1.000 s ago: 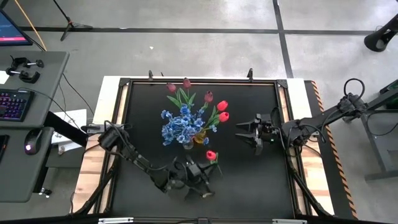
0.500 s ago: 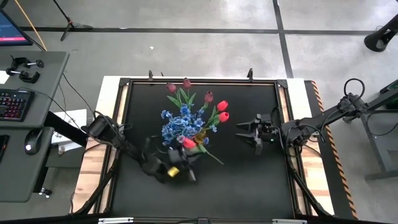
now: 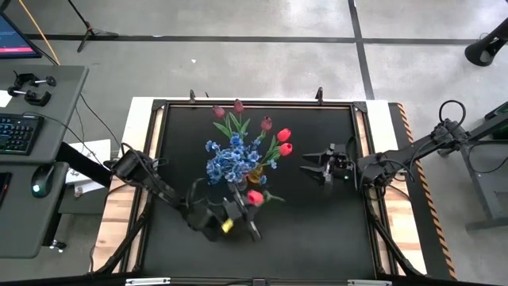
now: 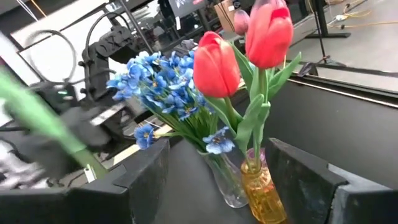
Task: Sort flowers into vase by color
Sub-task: Put the red flower into the yellow vase
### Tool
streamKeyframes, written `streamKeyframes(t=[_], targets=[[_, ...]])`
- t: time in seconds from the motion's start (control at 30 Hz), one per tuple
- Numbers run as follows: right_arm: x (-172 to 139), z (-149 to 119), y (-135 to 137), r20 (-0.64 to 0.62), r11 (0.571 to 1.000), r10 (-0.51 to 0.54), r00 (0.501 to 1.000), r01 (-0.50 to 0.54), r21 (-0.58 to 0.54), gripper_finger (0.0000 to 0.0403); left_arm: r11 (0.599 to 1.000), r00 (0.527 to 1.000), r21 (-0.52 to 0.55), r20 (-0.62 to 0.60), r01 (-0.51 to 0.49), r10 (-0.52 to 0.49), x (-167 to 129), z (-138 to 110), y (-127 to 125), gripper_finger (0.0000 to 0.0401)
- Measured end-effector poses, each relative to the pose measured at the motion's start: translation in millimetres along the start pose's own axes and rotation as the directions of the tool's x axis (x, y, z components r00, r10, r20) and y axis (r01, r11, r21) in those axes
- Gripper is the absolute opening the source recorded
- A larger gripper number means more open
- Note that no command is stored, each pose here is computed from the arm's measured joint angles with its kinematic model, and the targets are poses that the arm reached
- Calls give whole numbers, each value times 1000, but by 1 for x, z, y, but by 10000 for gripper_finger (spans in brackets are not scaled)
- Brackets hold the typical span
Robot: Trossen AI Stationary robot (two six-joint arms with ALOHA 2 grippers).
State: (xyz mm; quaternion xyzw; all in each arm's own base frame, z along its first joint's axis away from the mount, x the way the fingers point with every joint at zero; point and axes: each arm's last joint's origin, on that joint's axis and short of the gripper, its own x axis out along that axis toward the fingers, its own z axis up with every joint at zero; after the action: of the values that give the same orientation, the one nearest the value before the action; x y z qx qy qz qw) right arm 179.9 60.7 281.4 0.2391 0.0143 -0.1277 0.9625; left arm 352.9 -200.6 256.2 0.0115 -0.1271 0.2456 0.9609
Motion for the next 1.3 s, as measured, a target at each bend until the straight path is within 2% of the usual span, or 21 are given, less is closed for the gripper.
streamKeyframes(t=[0.17, 0.27, 0.4, 0.47, 0.6, 0.77, 1.0, 1.07, 1.2, 1.3], targets=[[0, -3, -2, -27, 1000, -18, 999, 18, 23, 254, 992, 993, 45, 2, -119, 119, -19, -15, 24, 0], [0, -6, -4, -51, 999, -33, 998, 34, 3, 254, 989, 995, 115, -15, -94, 96, -30, -26, 28, 0], [0, -9, -6, -82, 997, -56, 995, 52, -50, 254, 988, 1000, 149, -6, -29, 31, -35, -38, 35, 0], [-1, -11, -7, -97, 996, -66, 993, 60, -69, 254, 978, 999, 206, -18, -42, 46, -36, -39, 36, 0], [-1, -13, -9, -115, 993, -81, 990, 71, -93, 254, 951, 997, 303, -25, -65, 76, -41, -28, 38, 0], [-1, -14, -10, -122, 986, -91, 988, 72, -150, 254, 946, 999, 323, 41, 1, -15, -42, -9, 39, 0], [-1, -14, -11, -111, 983, -110, 988, 92, -159, 254, 904, 998, 425, 56, -37, 15, -39, 5, 46, 0], [-1, -15, -11, -114, 983, -112, 987, 93, -161, 254, 899, 999, 437, 46, -38, 20, -38, 0, 50, 0], [-1, -16, -12, -122, 981, -118, 986, 97, -170, 254, 928, 999, 371, 28, -29, 20, -36, -17, 63, 0], [-1, -16, -12, -125, 980, -121, 985, 98, -173, 254, 927, 999, 373, 12, -39, 37, -34, -26, 72, 0]])
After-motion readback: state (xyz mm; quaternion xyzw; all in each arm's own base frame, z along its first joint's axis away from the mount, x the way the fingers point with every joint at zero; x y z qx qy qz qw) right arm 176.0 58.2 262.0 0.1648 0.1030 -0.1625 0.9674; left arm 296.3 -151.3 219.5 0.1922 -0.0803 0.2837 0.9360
